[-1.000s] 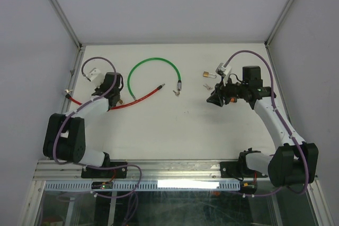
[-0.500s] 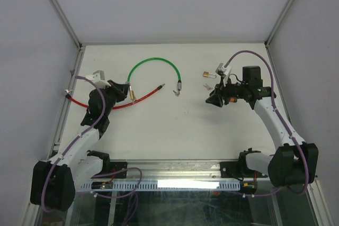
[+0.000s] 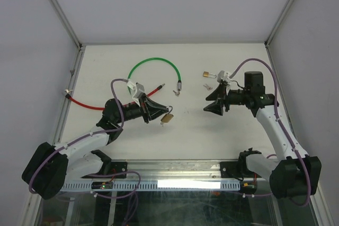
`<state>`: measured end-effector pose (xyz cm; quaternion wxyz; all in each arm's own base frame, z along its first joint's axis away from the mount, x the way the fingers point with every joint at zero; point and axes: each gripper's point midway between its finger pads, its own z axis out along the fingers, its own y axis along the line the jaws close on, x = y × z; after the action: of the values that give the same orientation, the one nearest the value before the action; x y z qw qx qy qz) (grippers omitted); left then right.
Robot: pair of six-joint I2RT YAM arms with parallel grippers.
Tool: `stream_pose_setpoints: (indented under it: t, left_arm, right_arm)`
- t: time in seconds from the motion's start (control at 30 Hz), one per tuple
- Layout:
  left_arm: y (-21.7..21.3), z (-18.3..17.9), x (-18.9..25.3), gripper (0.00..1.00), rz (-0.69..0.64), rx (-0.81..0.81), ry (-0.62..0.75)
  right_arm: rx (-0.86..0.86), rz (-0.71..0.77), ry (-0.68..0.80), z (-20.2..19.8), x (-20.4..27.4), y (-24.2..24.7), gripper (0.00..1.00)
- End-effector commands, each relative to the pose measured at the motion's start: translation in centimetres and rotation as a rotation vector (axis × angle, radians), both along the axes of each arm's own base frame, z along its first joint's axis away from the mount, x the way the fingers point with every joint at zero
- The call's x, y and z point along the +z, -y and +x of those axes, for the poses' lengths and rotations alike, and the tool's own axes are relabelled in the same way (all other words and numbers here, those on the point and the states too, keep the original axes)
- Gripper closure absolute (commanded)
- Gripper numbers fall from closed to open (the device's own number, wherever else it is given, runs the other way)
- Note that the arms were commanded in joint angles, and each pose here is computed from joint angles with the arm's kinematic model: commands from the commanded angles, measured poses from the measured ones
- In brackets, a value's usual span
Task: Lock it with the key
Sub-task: Pick up the lock from the center of the board.
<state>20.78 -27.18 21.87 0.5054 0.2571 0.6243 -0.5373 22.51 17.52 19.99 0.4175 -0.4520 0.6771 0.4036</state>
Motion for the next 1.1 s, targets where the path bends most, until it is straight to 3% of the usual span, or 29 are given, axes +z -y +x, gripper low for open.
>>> stream_pose_setpoints:
  t: [0.0,0.17,0.33,0.57,1.07]
  left_arm:
    - [1.6,-3.4,4.6,1.0,-0.088,-0.165,0.321]
    - [3.4,-5.5,5.1,1.0,-0.098,-0.232,0.406]
    - [4.4,-6.5,5.5,1.0,-0.102,-0.236,0.476]
    - [6.4,-5.8,5.2,1.0,-0.093,-0.219,0.483]
    - [9.0,-5.2,3.4,1.0,-0.086,-0.219,0.431]
  right_arm:
    - [0.175,0.107,0.166,-2.7,2.9,-1.6,0.37]
    - [0.341,0.146,0.252,-5.7,3.8,-3.6,0.05]
    - [0.425,0.169,0.237,-6.2,3.9,-5.2,0.0]
    - [0.401,0.167,0.198,-6.6,1.6,-5.6,0.12]
    - [0.395,0.163,0.154,-7.0,0.5,-6.2,0.47]
